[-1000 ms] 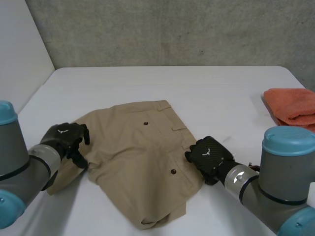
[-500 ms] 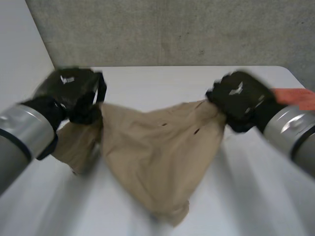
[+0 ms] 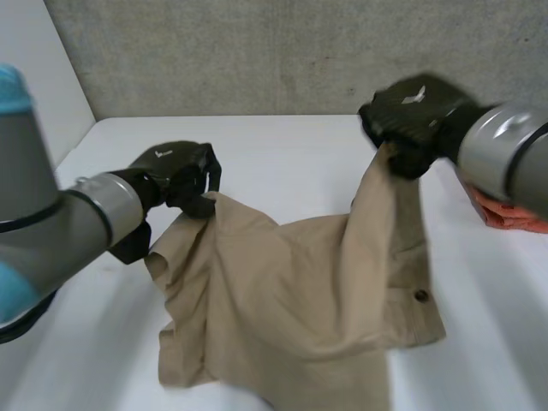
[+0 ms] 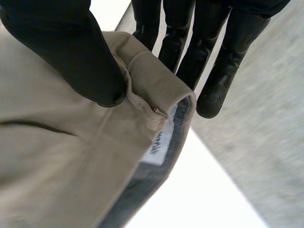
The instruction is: Fold the laundry.
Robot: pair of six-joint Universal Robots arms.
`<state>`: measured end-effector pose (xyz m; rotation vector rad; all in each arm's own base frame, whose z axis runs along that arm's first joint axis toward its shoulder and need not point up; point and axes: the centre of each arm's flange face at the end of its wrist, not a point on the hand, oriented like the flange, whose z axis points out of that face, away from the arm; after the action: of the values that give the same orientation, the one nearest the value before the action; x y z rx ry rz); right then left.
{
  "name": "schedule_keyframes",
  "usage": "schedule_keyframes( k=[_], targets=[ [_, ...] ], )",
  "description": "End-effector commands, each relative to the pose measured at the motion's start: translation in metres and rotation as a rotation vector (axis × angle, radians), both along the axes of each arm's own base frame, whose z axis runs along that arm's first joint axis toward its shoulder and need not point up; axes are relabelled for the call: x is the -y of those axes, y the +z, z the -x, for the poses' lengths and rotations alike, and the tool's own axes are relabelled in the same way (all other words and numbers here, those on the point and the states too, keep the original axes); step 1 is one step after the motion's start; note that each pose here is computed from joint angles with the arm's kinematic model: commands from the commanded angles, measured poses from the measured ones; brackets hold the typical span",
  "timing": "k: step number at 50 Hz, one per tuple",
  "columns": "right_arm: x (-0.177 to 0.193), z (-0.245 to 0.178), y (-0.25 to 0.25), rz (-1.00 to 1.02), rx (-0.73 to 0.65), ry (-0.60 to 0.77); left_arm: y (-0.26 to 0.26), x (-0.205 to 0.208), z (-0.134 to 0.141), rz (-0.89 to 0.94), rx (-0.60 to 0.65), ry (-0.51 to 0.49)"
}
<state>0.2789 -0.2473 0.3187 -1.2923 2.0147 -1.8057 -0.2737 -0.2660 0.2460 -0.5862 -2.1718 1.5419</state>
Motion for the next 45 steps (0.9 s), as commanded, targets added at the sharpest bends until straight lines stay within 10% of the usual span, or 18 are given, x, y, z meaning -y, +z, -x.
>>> schedule_keyframes(
  k=[1,11,30,45],
  targets=[
    [0.018,-0.028,-0.057,-0.144,0.056,-0.025,-0.049,0.068,-0.002,0.097,0.06,0.088],
    [0.033,-0.04,-0.083,-0.138,0.183,-0.141,-0.053,0.069,0.0,0.173,0.125,0.135],
    [0.043,-0.027,-0.122,-0.143,0.151,-0.263,-0.045,-0.105,0.029,-0.099,0.099,-0.115],
    [0.028,-0.02,-0.122,-0.147,0.143,-0.25,-0.089,-0.09,0.058,-0.071,0.089,-0.159]
  ],
)
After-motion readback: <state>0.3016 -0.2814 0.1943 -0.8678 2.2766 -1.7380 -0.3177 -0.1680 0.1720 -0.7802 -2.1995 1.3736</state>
